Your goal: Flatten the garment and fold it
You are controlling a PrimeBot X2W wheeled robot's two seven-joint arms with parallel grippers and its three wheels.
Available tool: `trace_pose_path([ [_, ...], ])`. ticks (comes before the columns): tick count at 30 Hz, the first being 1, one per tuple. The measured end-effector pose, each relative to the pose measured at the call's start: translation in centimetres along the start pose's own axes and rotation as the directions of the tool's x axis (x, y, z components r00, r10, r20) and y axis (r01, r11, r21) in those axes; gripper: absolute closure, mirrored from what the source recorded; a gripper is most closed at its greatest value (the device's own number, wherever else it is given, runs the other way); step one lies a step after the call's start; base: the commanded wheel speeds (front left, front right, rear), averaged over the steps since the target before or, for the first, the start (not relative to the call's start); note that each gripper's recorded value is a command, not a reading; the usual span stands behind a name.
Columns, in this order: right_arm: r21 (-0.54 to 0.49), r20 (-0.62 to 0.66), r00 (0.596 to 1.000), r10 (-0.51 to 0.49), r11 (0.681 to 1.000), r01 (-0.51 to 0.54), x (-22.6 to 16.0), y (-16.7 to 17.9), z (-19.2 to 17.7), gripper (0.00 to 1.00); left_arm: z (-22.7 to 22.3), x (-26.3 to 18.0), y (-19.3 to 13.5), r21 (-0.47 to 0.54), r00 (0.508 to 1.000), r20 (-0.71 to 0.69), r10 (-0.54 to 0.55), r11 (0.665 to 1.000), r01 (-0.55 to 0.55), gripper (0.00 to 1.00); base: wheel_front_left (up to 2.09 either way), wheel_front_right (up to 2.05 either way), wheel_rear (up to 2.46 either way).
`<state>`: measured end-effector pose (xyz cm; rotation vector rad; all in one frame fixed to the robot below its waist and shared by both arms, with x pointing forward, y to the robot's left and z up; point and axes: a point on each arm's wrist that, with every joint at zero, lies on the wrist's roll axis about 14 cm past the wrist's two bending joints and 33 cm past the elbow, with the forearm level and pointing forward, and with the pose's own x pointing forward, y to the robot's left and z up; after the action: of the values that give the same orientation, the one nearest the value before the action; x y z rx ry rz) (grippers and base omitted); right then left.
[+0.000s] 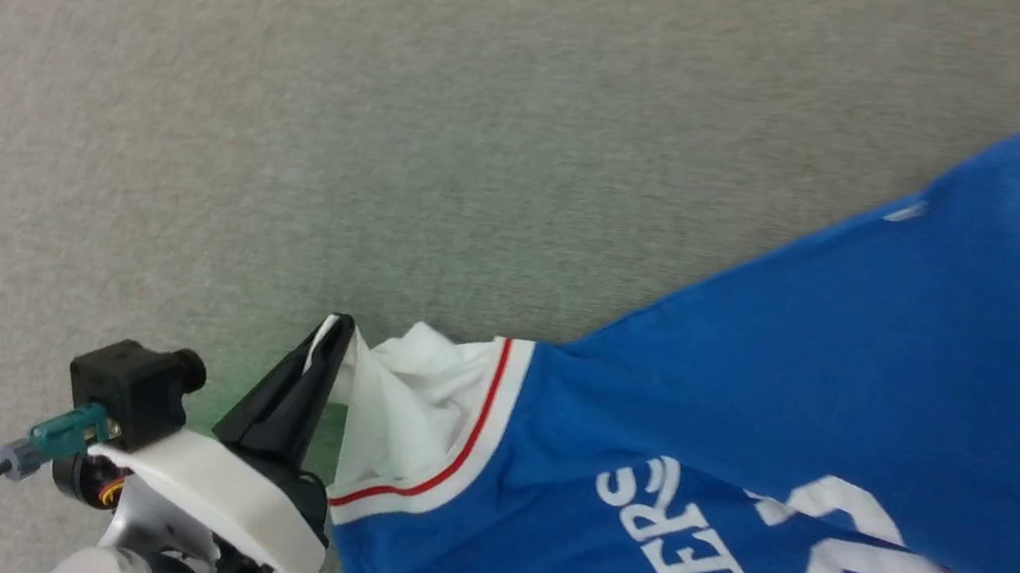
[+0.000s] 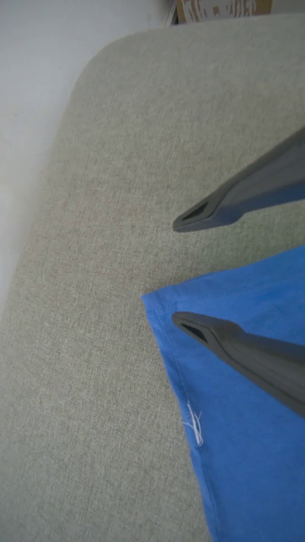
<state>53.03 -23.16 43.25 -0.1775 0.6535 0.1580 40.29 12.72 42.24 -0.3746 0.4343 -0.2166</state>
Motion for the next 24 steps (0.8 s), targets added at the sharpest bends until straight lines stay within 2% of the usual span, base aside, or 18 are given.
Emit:
trace_pose_path([
  [9,0.011,-0.13,0.987,0.09,0.996,-0.09,4.1,2.8,-3.9,0.0,-1.3,-0.4,2.2,-0.004,0.997,-0.035,0.072,0.997,-0.072,1.0,0.0,0.0,0.0],
  [12,0.02,-0.148,0.983,0.105,0.994,-0.104,4.5,3.1,-4.2,1.0,-1.4,-0.5,2.6,-0.004,0.996,-0.038,0.082,0.997,-0.083,1.0,0.0,0.0,0.0],
  [20,0.014,-0.095,0.993,0.075,0.997,-0.074,3.9,2.5,-3.3,1.0,-0.7,-0.6,2.3,0.006,0.997,-0.015,0.074,0.997,-0.074,1.0,0.0,0.0,0.0],
  [24,0.054,0.024,0.999,0.049,0.997,-0.05,2.3,1.7,-0.9,1.0,1.0,-0.6,2.3,0.045,0.997,0.033,0.064,0.997,-0.066,1.0,0.0,0.0,0.0],
])
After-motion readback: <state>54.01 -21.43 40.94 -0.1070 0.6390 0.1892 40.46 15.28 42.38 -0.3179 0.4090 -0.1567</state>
